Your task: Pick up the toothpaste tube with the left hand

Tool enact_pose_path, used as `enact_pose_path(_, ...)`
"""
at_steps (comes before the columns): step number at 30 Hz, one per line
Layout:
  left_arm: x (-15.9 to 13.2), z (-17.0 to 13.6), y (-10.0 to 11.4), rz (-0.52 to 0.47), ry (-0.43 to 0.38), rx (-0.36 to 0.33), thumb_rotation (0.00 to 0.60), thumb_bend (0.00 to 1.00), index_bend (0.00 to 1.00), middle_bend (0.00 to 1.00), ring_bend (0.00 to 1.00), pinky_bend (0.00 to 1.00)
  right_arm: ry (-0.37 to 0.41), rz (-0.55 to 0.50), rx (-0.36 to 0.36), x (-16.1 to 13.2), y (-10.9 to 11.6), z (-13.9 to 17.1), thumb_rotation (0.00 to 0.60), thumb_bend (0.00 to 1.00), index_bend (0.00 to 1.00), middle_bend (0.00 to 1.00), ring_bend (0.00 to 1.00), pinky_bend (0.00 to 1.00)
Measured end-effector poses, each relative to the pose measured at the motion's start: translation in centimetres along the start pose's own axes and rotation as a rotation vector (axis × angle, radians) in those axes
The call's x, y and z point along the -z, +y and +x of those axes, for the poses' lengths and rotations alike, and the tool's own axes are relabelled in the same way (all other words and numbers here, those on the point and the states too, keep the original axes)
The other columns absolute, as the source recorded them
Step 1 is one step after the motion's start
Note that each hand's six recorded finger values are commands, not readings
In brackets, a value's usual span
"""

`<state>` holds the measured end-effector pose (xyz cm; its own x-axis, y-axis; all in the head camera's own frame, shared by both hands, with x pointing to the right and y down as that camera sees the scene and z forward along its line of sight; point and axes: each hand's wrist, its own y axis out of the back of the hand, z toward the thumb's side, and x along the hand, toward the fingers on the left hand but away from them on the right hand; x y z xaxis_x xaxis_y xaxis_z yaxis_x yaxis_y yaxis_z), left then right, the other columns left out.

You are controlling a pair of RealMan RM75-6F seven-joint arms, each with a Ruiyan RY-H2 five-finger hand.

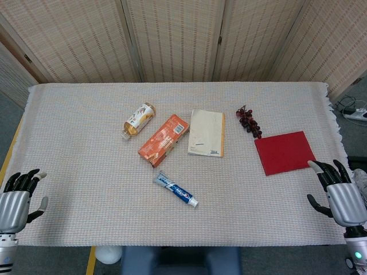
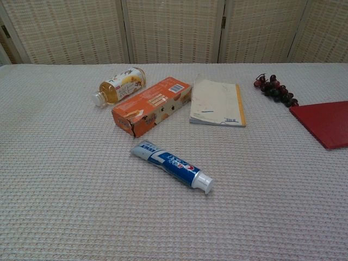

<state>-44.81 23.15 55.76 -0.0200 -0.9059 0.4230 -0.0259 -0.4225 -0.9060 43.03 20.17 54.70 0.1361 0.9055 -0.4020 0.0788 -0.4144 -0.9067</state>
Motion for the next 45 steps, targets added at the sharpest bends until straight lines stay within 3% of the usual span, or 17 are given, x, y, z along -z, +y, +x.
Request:
enact_pose_path(12, 0.1, -0.3, 0.2, -0.003, 0.006, -0.020, 0.600, 0.47, 0.25, 0.20, 0.22, 0.14, 0.001, -0.003, -0.002, -0.2, -0.1, -0.3, 0.600, 0.37, 0.10, 0.16, 0.14, 0.02)
enact_pose_path(19, -1.1, 0.0, 0.7, 0.002, -0.061, -0.040, 0.600, 0.47, 0.27, 0.22, 0.23, 0.15, -0.002, -0.006, 0.025, -0.1, 0.7, 0.2, 0.600, 0.37, 0.10, 0.16, 0.14, 0.02)
enact_pose_path(25, -4.2, 1.3, 1.1, 0.019, -0.214, -0.061, 0.600, 0.47, 0.30, 0.24, 0.24, 0.16, 0.001, -0.008, 0.032, -0.2, 0.9, 0.4, 0.600, 0.37, 0.10, 0.16, 0.14, 0.02)
enact_pose_path(31, -9.5, 3.4, 0.6, 0.070, -0.472, -0.046, 0.600, 0.44, 0.30, 0.25, 0.24, 0.16, 0.004, -0.001, 0.036, -0.4, 1.2, 0.6, 0.600, 0.37, 0.10, 0.16, 0.14, 0.02)
enact_pose_path(38, -15.2, 5.7, -2.3, 0.133, -0.674, 0.037, 0.600, 0.39, 0.24, 0.24, 0.21, 0.14, -0.002, 0.000, 0.030, -0.3, 1.2, 0.6, 0.600, 0.37, 0.10, 0.16, 0.14, 0.02)
enact_pose_path(45, -20.1, 7.6, -6.2, 0.205, -0.784, 0.118, 0.600, 0.38, 0.24, 0.23, 0.21, 0.14, -0.017, 0.005, 0.012, 0.1, 0.9, 0.5, 0.600, 0.37, 0.10, 0.16, 0.14, 0.02)
